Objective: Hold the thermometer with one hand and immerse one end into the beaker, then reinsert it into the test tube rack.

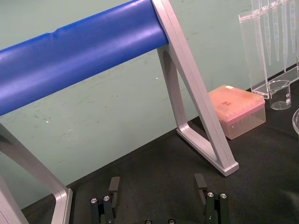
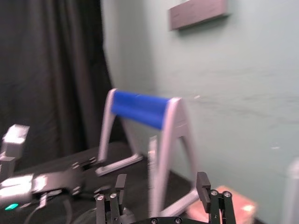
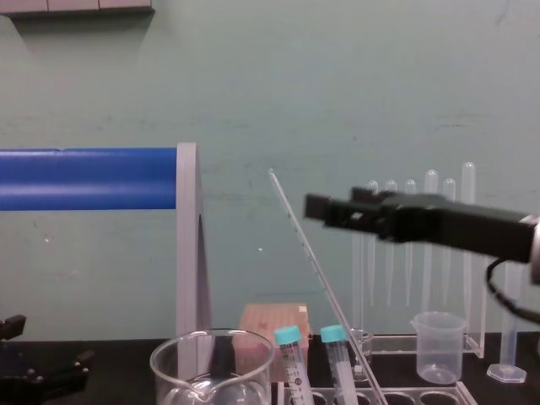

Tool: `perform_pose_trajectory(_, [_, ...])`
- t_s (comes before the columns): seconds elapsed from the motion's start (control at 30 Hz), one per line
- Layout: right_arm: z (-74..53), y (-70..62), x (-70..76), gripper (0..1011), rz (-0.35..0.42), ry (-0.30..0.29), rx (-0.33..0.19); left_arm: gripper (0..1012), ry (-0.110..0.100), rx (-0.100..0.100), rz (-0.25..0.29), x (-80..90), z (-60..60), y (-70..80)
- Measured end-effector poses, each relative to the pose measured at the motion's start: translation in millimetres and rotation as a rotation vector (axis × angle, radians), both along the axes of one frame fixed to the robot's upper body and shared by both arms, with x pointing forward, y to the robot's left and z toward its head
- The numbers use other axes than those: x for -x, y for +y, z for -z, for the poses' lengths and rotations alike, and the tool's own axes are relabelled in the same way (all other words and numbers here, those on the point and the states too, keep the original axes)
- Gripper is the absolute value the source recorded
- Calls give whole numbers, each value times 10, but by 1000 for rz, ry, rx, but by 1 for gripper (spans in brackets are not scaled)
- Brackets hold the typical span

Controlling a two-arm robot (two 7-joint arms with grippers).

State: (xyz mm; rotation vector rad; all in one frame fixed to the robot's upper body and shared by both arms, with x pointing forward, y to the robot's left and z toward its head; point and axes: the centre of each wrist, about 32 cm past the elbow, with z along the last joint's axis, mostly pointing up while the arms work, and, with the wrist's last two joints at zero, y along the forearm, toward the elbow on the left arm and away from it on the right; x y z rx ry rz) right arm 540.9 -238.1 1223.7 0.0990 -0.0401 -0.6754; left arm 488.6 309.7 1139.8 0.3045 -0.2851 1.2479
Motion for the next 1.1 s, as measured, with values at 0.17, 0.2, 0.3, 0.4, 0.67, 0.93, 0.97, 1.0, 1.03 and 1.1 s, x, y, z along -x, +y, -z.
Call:
perform_pose_trajectory(0.17, [-61,-227,32,1003,152,-17,-22,1008,0,0,0,0,0,0])
perform_pose_trajectory(0.2, [-47,-317,53,1003,237,-8,-10,1008,0,0,0,0,0,0])
perform_pose_trajectory(0.3, [44,-464,100,1003,424,33,62,1008,0,0,0,0,0,0])
perform_pose_trajectory(0.4, [182,-531,133,1003,547,88,141,1008,0,0,0,0,0,0])
perform_pose_trajectory(0.67, [562,-563,188,1003,678,245,272,1008,0,0,0,0,0,0])
perform_pose_trajectory(0.93, [562,-559,188,1003,677,246,274,1008,0,0,0,0,0,0])
perform_pose_trajectory(0.97, [560,-559,188,1003,677,245,273,1008,0,0,0,0,0,0])
perform_pose_trajectory(1.0, [559,-560,188,1003,677,245,273,1008,0,0,0,0,0,0])
perform_pose_trajectory(1.03, [557,-559,188,1003,677,244,273,1008,0,0,0,0,0,0])
perform_pose_trajectory(1.1, [554,-560,187,1003,676,243,271,1008,0,0,0,0,0,0])
